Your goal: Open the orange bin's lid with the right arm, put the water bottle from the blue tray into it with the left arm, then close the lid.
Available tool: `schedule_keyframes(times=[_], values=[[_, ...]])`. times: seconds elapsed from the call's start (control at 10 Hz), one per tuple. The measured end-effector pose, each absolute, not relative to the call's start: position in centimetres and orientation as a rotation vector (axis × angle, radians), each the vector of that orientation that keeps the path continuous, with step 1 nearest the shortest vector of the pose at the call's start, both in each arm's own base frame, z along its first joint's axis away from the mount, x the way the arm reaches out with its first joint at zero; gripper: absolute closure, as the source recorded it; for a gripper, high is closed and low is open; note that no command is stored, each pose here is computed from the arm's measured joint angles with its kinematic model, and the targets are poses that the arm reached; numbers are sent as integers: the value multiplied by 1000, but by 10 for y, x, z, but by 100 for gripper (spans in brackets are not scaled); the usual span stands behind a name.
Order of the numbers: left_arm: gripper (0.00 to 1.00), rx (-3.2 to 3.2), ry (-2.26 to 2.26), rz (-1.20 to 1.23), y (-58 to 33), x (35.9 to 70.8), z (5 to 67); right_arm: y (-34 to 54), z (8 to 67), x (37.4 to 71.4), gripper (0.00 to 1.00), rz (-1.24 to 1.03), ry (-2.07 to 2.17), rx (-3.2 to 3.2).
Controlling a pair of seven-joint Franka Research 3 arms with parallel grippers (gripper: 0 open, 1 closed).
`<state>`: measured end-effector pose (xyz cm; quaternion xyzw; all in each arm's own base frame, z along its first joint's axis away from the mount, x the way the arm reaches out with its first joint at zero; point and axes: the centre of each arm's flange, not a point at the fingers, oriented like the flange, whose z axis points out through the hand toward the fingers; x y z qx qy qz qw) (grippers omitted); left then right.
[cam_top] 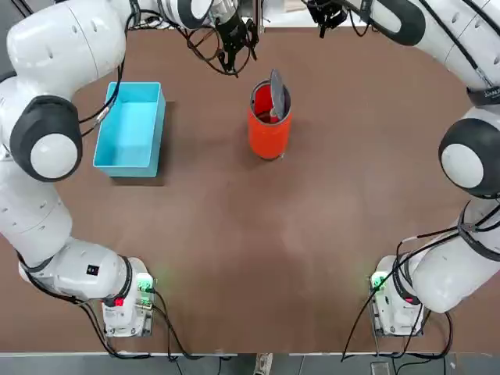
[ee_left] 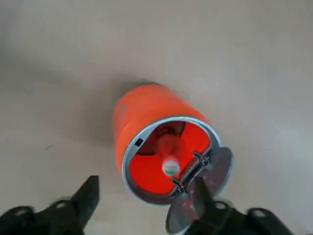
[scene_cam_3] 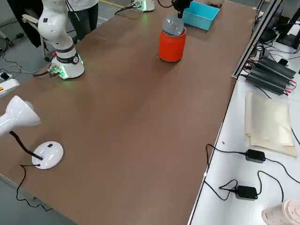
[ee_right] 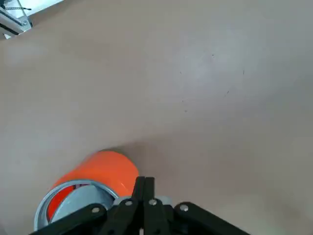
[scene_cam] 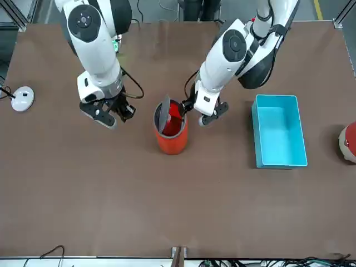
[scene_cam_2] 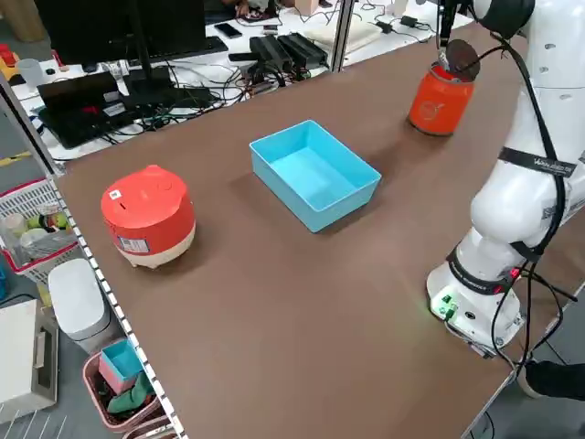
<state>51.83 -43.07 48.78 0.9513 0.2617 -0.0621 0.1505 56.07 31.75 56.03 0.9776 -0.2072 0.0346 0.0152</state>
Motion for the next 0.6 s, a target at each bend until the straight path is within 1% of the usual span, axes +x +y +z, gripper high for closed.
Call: schedule_keyframes(times=[0.1,0.3,0.6], values=[[0,2725,765,-157,-425,524,493,318,560,561,99,108,-644,3042],[0,2757,824,-91,-384,546,514,325,556,557,99,102,-625,3047],[0,2911,840,-52,-262,574,554,371,535,533,99,123,-610,3070]])
